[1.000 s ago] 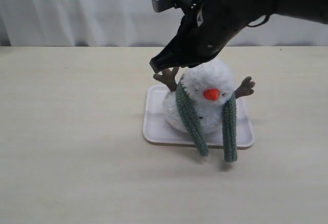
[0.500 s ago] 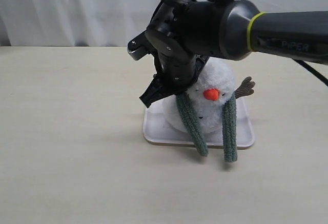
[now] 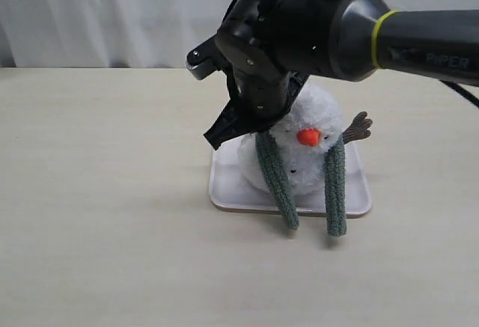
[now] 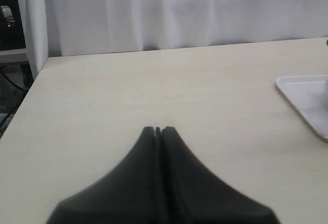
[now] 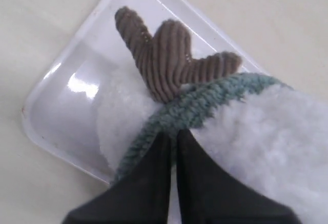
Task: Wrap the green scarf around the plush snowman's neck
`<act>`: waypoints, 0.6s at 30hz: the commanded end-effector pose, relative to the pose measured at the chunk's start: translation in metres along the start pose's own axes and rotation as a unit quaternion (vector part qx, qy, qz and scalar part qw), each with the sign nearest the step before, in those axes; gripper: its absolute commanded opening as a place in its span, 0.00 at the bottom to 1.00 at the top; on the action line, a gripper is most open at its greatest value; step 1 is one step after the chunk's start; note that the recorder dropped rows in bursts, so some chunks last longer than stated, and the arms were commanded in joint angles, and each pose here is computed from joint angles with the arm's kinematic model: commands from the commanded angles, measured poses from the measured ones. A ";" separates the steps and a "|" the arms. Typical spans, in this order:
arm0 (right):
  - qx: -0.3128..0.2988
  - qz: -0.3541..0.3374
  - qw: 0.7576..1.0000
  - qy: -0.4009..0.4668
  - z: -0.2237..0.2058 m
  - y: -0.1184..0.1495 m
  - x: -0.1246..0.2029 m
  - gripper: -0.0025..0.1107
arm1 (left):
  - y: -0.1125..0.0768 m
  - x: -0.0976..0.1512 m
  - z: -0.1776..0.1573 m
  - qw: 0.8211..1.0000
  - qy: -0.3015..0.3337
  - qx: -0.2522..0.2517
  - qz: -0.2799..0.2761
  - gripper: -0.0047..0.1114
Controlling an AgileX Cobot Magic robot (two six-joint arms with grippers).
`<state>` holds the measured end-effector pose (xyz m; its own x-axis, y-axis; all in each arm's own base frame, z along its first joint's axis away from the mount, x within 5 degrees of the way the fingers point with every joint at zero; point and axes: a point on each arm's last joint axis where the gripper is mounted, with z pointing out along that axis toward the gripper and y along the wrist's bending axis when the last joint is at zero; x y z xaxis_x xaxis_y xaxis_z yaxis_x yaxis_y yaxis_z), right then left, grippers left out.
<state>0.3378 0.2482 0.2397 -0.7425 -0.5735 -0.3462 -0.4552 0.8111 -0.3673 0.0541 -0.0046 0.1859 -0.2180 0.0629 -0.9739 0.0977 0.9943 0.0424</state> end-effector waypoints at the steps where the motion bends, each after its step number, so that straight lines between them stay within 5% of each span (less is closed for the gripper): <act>1: -0.004 0.017 1.000 -0.007 -0.027 -0.012 0.008 0.06 | 0.000 0.000 0.000 1.000 -0.004 0.003 -0.002 0.04; 18: -0.013 0.092 0.995 -0.030 -0.043 -0.040 0.116 0.06 | 0.000 0.000 0.000 1.000 -0.004 0.003 -0.002 0.04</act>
<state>0.2577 0.1659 0.2601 -0.7772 -0.4354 -0.4543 -0.3421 0.8983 -0.2757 0.0541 -0.0046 0.1859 -0.2180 0.0629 -0.9739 0.0977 0.9943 0.0424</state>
